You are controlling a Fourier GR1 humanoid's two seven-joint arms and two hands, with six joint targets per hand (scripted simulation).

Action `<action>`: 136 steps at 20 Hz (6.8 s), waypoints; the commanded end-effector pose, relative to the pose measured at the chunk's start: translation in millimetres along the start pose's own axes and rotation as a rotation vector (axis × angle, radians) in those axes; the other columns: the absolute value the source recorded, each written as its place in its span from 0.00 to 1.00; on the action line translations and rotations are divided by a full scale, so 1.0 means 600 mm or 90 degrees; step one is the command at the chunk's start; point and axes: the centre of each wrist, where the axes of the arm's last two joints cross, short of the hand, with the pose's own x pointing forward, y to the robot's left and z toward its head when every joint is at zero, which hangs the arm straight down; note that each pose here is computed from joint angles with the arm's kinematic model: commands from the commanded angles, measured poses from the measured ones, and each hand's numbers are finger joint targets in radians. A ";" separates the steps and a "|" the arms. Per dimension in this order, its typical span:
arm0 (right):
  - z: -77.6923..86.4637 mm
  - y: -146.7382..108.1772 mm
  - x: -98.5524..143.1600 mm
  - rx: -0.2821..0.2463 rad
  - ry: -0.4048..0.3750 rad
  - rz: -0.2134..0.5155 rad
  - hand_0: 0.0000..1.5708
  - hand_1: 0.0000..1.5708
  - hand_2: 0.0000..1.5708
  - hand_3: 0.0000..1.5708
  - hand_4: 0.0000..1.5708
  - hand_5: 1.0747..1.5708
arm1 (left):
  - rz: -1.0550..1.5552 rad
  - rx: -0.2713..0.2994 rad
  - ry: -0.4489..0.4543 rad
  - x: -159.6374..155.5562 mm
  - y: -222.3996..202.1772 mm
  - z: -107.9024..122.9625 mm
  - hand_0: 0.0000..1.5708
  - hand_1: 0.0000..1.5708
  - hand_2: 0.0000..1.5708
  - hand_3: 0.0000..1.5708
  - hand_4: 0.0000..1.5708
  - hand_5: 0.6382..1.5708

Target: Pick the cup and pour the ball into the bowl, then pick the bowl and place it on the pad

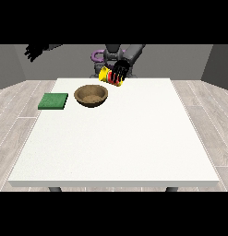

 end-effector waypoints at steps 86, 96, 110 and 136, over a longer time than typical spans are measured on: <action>-0.024 0.155 -0.265 -0.230 0.127 0.028 1.00 1.00 1.00 0.50 0.54 0.83 | 0.723 0.144 -0.099 -0.384 0.596 0.067 0.00 0.00 0.00 0.00 0.65 0.96; -0.048 0.081 -0.183 -0.280 0.110 0.181 1.00 1.00 1.00 0.79 0.64 0.95 | 0.752 0.143 -0.082 -0.401 0.584 0.065 0.00 0.00 0.00 0.00 0.74 0.96; -0.143 0.022 0.060 -0.248 0.178 0.273 1.00 1.00 1.00 0.43 0.69 0.99 | 0.747 0.155 0.038 -0.525 0.516 0.137 0.00 0.00 0.00 0.00 0.77 0.97; -0.135 -0.030 0.041 -0.280 0.140 0.103 1.00 1.00 1.00 0.38 0.63 1.00 | 0.722 0.220 -0.013 -0.554 0.548 0.161 0.00 0.00 0.00 0.00 0.76 0.99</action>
